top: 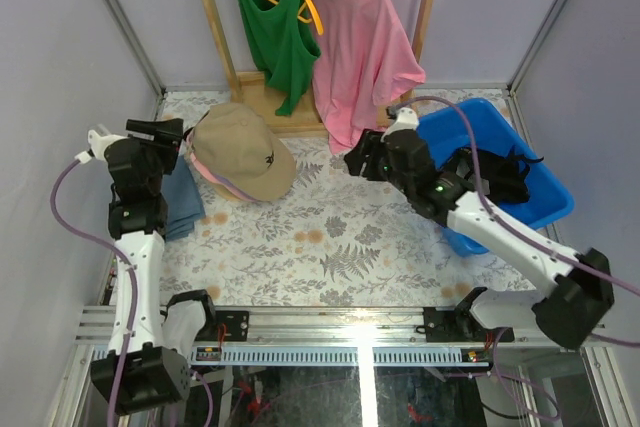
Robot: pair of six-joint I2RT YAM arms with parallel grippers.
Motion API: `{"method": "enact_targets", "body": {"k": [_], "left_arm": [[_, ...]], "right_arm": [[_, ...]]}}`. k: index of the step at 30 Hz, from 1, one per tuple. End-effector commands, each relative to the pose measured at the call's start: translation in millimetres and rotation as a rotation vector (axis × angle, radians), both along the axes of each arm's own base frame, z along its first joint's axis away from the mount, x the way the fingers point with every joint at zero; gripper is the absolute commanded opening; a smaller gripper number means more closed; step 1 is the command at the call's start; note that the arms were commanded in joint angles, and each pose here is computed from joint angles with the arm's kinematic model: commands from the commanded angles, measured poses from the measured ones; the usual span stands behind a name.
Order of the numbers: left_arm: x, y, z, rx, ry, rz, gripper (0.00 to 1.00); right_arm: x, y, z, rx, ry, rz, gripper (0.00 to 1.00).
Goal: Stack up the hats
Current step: Pick up the hat from the bin.
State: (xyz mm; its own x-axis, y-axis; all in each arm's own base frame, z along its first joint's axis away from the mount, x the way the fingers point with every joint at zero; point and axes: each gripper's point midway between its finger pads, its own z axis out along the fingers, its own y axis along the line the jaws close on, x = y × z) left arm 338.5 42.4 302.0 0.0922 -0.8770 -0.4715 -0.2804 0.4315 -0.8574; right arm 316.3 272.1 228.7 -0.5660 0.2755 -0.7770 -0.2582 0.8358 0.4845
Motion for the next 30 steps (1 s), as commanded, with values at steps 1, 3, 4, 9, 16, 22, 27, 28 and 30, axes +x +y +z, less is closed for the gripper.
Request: {"method": "enact_targets", "body": {"k": [1,3,4,9,16,22,27,28,30], "left_arm": [[3,-29,37,0.081,-0.073,-0.116,0.65],[6,-48,48,0.120,-0.091,-0.189,0.65],[8,-59,52,0.139,-0.096,-0.229,0.65],[16,-115,59,0.213,-0.105,-0.438,0.65],[12,-173,70,0.288,-0.145,-0.647,0.65],[6,-187,74,0.307,-0.164,-0.708,0.65],[3,-193,74,0.312,-0.177,-0.733,0.65],[3,-194,74,0.313,-0.179,-0.735,0.65],[3,-194,73,0.316,-0.178,-0.740,0.65]], "right_arm": [[6,-88,12,-0.249,-0.041,-0.248,0.67],[9,-116,11,-0.279,-0.021,-0.321,0.71],[12,-132,8,-0.295,-0.003,-0.362,0.72],[20,-183,-12,-0.374,0.068,-0.520,0.79],[45,-218,-52,-0.434,0.203,-0.608,0.81],[56,-237,-70,-0.468,0.260,-0.670,0.80],[63,-247,-91,-0.507,0.313,-0.687,0.80],[64,-249,-96,-0.510,0.326,-0.687,0.80],[68,-251,-107,-0.512,0.353,-0.682,0.79]]}}
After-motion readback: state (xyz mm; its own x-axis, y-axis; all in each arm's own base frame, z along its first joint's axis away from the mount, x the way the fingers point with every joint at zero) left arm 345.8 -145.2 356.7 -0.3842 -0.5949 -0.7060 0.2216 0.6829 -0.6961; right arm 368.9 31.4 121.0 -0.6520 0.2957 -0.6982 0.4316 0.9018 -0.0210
